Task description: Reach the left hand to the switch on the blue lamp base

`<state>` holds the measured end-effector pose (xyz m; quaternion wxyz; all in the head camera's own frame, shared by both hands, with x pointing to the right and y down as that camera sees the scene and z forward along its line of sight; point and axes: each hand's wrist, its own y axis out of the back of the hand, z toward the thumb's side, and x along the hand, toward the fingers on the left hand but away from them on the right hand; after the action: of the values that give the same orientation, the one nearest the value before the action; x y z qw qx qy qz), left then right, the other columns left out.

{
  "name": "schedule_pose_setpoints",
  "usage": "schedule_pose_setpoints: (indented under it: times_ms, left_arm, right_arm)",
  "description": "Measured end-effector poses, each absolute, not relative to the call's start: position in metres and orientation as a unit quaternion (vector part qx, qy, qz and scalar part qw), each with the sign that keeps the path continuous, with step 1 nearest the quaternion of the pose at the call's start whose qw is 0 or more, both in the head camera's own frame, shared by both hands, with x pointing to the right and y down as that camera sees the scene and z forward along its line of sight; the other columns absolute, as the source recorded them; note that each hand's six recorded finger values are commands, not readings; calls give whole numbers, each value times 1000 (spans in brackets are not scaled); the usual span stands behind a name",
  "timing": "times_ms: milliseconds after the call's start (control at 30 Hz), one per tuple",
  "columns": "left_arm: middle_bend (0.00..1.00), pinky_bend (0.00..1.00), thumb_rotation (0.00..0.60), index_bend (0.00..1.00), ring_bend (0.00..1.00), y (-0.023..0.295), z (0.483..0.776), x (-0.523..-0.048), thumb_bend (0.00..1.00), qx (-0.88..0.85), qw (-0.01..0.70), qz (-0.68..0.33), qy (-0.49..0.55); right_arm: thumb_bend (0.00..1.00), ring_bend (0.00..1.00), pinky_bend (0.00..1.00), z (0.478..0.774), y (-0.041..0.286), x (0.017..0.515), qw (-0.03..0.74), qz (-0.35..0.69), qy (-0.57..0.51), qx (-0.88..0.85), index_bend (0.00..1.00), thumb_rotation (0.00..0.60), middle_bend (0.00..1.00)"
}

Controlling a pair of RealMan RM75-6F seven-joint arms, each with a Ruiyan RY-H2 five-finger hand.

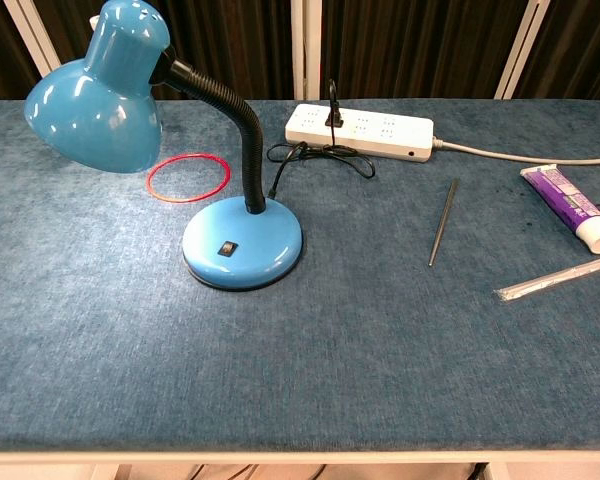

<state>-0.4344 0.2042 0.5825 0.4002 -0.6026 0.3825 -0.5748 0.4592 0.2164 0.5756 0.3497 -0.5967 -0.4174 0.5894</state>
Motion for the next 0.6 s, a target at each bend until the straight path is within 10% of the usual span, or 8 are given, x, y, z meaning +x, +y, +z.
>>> schedule_pose_setpoints:
  times_ms: [600]
  left_arm:
    - [170, 178, 600, 97, 64, 216, 608, -429, 140, -635, 356, -582, 361]
  right_arm:
    - [297, 0, 0, 573, 211, 457, 353, 586, -421, -595, 0, 600, 0]
